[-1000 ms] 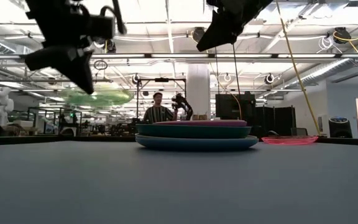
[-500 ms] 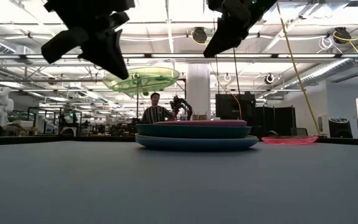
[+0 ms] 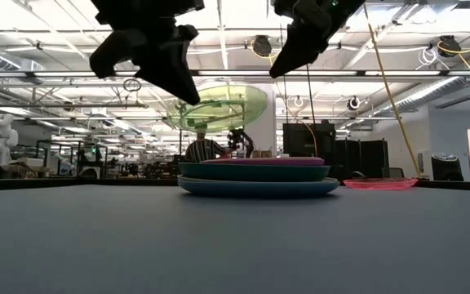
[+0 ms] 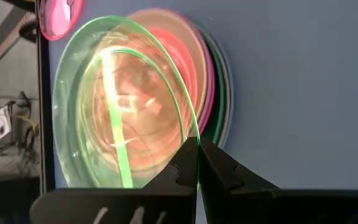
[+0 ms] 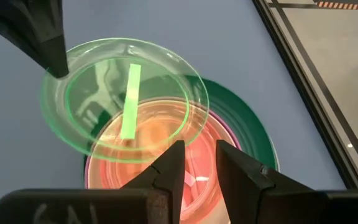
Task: Stack plastic plates
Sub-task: Stack the light green plate on top of the light pink plate
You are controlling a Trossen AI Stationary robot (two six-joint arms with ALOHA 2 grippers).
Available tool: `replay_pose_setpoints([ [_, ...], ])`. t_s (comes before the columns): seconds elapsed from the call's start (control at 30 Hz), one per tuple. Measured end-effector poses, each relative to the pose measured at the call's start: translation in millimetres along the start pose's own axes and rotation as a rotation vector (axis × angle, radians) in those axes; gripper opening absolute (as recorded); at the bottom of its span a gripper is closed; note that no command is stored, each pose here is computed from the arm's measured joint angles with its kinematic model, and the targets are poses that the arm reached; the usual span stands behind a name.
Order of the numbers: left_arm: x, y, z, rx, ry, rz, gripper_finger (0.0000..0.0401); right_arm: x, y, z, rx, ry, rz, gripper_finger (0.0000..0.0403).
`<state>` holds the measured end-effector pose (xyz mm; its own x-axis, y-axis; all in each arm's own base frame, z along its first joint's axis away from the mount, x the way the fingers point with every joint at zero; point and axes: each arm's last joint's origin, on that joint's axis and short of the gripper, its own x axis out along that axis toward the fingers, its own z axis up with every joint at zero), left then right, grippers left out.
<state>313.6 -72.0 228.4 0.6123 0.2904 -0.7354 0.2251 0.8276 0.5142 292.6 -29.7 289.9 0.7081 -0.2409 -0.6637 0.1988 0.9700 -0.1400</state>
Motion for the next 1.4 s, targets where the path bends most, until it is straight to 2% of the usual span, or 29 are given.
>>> replay_pose_setpoints([
  [0.53, 6, 12, 5, -0.049, -0.093, -0.064, 0.0006, 0, 0, 0, -0.005, -0.001, 0.000, 0.0086],
  [0.73, 24, 6, 5, -0.054, -0.086, -0.099, 0.0006, 0, 0, 0, -0.006, -0.002, 0.000, 0.0086],
  [1.0, 37, 14, 0, -0.096, -0.084, -0.189, 0.0006, 0, 0, 0, -0.007, 0.002, 0.000, 0.0086],
  [1.27, 38, 17, -1, -0.101, -0.093, -0.196, 0.0006, 0, 0, 0, -0.007, 0.005, 0.000, 0.0086],
  [1.4, 38, 17, 0, -0.098, -0.095, -0.195, 0.0023, 0, 0, 0, -0.008, 0.005, 0.000, 0.0086],
])
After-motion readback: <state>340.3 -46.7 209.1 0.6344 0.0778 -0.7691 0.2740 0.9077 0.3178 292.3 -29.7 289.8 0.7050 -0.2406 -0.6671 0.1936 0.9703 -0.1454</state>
